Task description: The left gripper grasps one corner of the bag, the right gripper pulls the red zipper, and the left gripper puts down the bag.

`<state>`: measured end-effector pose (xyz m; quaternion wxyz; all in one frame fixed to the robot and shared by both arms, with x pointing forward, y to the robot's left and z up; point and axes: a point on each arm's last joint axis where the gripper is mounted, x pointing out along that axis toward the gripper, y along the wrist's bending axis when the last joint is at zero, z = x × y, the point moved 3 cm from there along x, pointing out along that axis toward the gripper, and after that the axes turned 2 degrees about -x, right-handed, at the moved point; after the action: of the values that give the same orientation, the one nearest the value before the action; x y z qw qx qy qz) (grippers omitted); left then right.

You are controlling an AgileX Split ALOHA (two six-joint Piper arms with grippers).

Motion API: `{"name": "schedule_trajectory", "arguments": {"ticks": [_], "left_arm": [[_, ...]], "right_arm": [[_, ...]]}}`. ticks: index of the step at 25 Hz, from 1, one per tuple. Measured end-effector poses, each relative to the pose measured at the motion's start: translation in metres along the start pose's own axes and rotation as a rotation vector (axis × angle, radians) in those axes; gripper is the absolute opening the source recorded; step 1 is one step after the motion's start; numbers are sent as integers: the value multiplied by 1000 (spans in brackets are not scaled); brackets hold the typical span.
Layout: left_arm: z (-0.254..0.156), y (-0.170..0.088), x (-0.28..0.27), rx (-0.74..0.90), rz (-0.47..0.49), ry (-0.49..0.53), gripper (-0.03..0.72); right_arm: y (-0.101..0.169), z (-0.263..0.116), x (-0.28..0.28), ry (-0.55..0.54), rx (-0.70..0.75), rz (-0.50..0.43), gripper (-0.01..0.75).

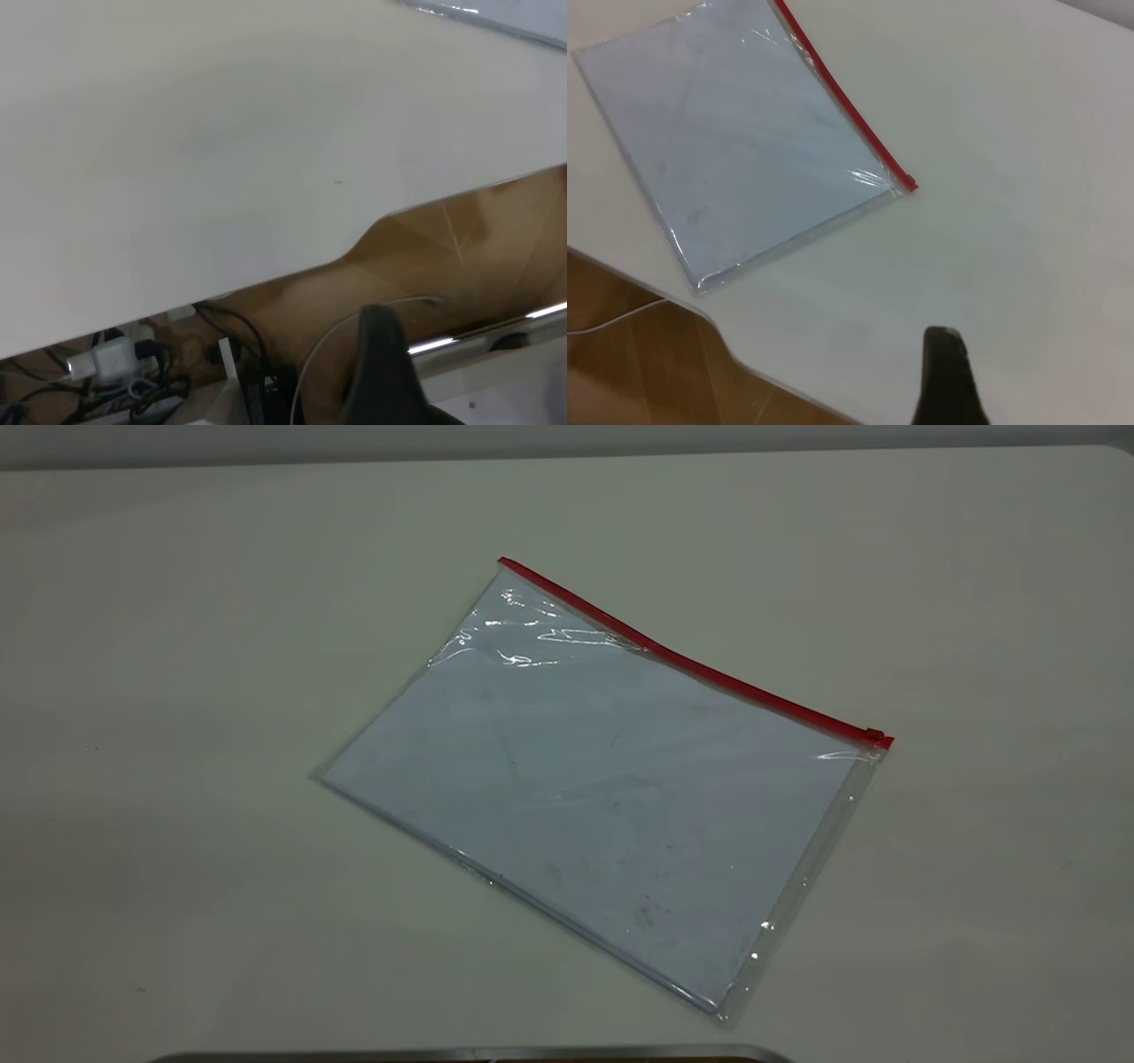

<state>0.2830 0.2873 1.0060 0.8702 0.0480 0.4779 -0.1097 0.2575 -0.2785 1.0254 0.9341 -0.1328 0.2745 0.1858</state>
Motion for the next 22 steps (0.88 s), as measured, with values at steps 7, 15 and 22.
{"name": "schedule_trajectory", "arguments": {"ticks": [7,15,22], "left_arm": [[-1,1,-2,-20,14,-24,577],[-15,3,-18,-125,111,-200,577],[-27,-1,-27,-112,124,-326,577]], "right_arm": [[0,0,0,0,0,-1,519],[0,0,0,0,0,-1,477],[0,0,0,0,0,-1,438]]}}
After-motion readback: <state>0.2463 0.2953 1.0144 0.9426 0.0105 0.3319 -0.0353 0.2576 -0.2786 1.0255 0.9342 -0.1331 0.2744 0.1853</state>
